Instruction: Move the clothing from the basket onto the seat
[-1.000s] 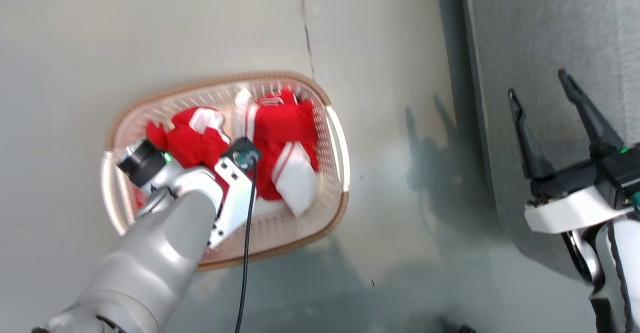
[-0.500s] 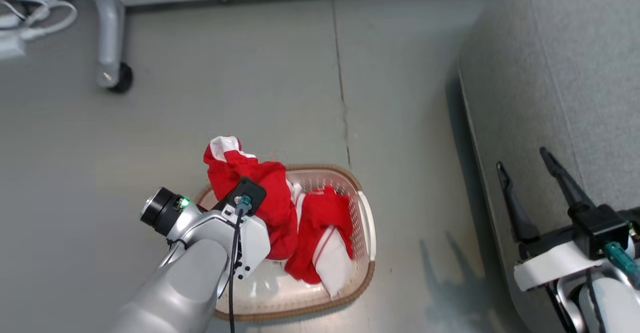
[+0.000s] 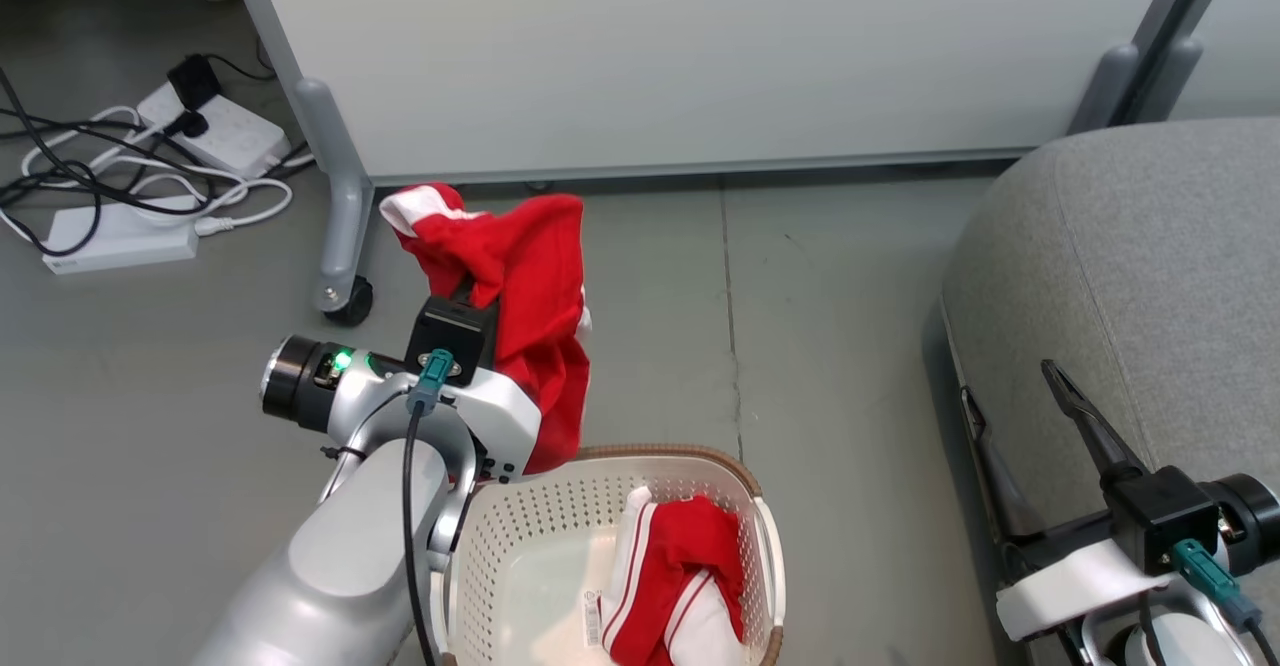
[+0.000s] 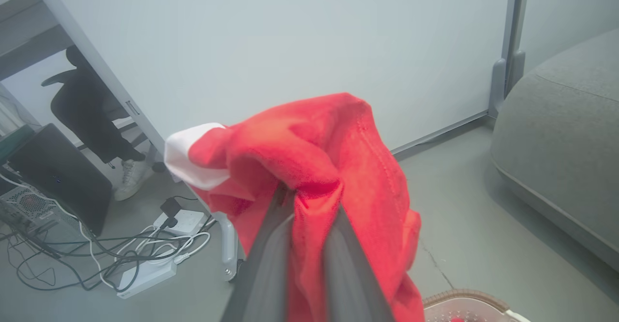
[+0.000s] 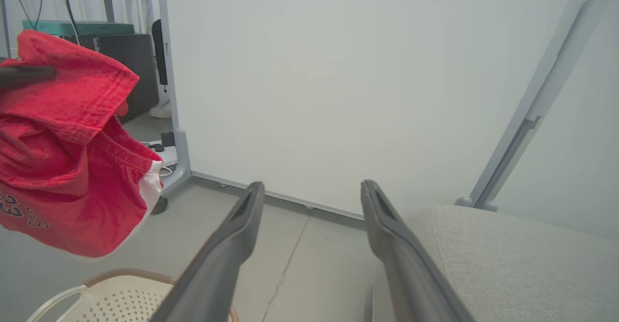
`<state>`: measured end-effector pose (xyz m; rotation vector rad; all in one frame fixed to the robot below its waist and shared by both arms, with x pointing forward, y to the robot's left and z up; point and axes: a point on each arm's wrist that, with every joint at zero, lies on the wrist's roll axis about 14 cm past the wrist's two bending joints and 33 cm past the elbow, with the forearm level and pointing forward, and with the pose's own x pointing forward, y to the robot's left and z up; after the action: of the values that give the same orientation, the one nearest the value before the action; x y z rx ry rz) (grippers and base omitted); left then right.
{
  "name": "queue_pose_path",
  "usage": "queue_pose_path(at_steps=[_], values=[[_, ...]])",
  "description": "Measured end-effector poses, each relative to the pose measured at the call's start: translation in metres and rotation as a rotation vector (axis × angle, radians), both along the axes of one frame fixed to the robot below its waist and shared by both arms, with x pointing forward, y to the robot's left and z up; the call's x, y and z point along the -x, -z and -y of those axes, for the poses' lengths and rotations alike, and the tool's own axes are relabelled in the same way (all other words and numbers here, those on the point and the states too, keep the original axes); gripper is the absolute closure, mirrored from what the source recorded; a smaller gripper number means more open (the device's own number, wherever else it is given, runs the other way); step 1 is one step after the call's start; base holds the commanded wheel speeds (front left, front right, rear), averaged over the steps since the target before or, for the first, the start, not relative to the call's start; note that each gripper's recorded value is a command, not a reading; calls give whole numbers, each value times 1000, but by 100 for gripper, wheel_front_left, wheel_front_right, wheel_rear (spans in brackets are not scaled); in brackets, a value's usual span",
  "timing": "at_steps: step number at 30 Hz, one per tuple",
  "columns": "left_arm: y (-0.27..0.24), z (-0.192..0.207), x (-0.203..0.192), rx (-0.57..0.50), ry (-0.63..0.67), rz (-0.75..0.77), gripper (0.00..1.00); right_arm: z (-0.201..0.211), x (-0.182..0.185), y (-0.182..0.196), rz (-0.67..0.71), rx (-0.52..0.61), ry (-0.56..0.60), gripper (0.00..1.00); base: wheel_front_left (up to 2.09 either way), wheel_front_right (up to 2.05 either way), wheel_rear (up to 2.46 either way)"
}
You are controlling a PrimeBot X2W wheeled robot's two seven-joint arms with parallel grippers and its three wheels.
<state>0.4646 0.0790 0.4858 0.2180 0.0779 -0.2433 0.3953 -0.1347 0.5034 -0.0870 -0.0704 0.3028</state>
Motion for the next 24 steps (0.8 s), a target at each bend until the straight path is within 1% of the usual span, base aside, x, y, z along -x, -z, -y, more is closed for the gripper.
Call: queue_pose_path(at_steps=[4,6,9,12,17,21,24], values=[[-51,-2,3,89,-11,146,100,-8,7,-12,33,-17,-15,0,0,0,0],[-79,1,7,151,-7,224,100,-10,9,-16,45,-21,-19,0,0,0,0],[-127,2,15,217,-2,368,100,-12,11,-21,59,-28,-24,0,0,0,0],[-159,3,29,276,12,472,100,-12,12,-22,62,-29,-23,0,0,0,0],[-188,7,45,390,42,546,100,-12,14,-25,70,-30,-22,0,0,0,0],[-196,20,54,431,103,559,100,-9,14,-25,70,-38,-12,0,0,0,0],[-187,36,59,436,166,526,100,-9,15,-25,69,-38,-12,0,0,0,0]])
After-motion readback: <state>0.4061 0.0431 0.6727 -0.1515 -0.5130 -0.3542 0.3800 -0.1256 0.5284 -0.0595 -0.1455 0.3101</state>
